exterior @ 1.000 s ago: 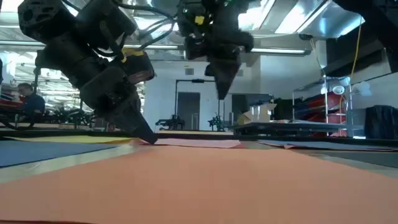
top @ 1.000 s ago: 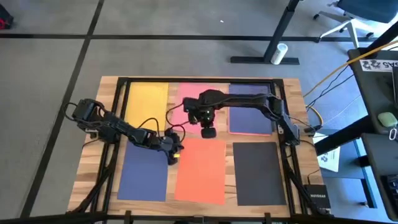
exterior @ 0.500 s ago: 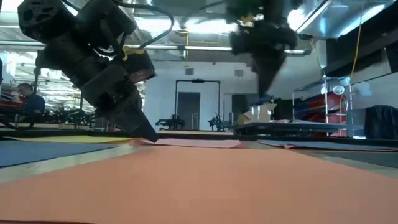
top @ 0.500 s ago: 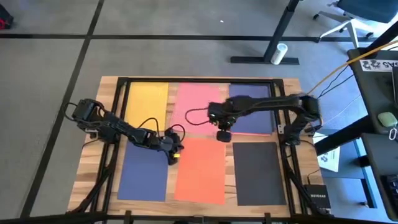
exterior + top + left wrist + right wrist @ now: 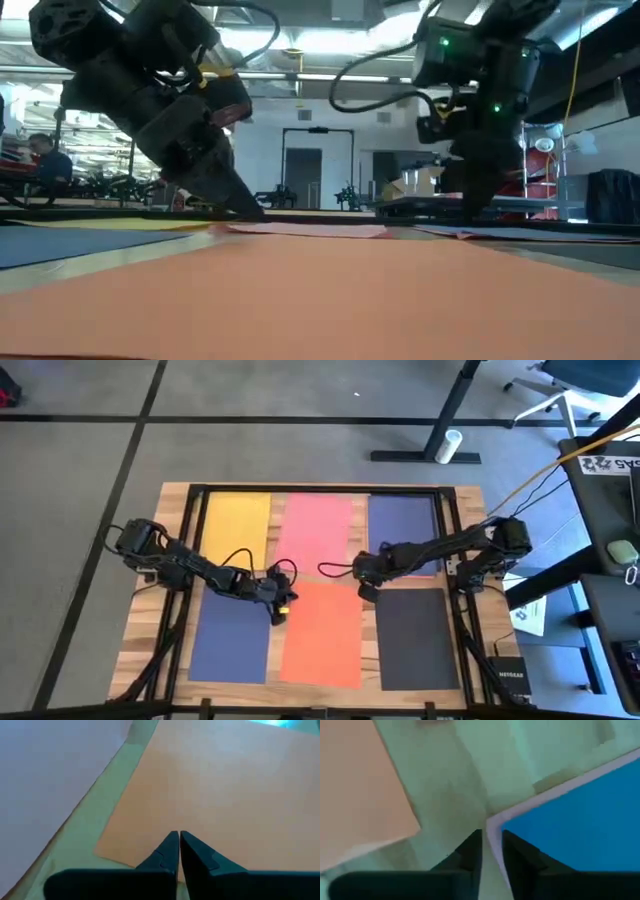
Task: Organize paper
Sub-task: Stack the violet paper on top of the violet paper
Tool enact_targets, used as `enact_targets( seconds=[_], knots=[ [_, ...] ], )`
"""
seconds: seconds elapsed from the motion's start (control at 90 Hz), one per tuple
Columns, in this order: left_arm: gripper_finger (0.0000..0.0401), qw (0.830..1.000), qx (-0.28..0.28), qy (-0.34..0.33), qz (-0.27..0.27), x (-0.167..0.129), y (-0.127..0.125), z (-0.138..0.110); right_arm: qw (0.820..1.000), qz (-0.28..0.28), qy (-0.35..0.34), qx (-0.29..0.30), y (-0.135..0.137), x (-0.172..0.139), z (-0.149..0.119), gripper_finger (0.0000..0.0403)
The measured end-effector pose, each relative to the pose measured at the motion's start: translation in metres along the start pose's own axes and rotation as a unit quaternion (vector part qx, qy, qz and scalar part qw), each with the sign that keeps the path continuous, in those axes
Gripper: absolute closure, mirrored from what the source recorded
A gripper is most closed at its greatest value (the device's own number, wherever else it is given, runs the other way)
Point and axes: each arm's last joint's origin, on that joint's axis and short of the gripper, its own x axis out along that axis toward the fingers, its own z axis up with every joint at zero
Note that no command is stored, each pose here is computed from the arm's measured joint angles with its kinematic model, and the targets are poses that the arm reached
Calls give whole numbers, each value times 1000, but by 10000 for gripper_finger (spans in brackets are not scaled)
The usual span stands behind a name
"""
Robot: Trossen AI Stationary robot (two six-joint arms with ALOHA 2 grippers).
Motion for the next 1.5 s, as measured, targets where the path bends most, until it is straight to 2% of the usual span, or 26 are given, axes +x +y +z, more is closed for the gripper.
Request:
enact_targets(
  seconds=[0.078, 0.167, 0.5, 0.711, 0.811, 1.0, 1.311, 1.5],
  knots=[
    [401, 1000, 0, 1, 1, 0, 0, 0, 1000, -20, -1, -4, -1, 2, -1, 299],
    [401, 1000, 1, 3, 1, 0, 0, -1, 1000, -18, -5, -5, -1, 1, 0, 291],
    [401, 1000, 1, 4, 1, 0, 0, -1, 1000, -17, 1, -6, -4, 15, -16, 292],
    [401, 1000, 2, 3, 1, 0, 0, -1, 1000, -19, -6, 4, -8, 19, -15, 293],
    [401, 1000, 2, 3, 1, 0, 0, -1, 1000, -20, -4, 11, -11, 19, -13, 310],
    [401, 1000, 2, 4, 1, 0, 0, -1, 1000, -17, 2, 14, -15, 21, -13, 393],
    [401, 1000, 3, 4, 1, 0, 0, -1, 1000, 10, 9, 18, -14, 17, -13, 400],
    [401, 999, 38, -6, -3, 0, -2, 4, 999, 36, -4, 19, -9, 3, -4, 402]
  ],
)
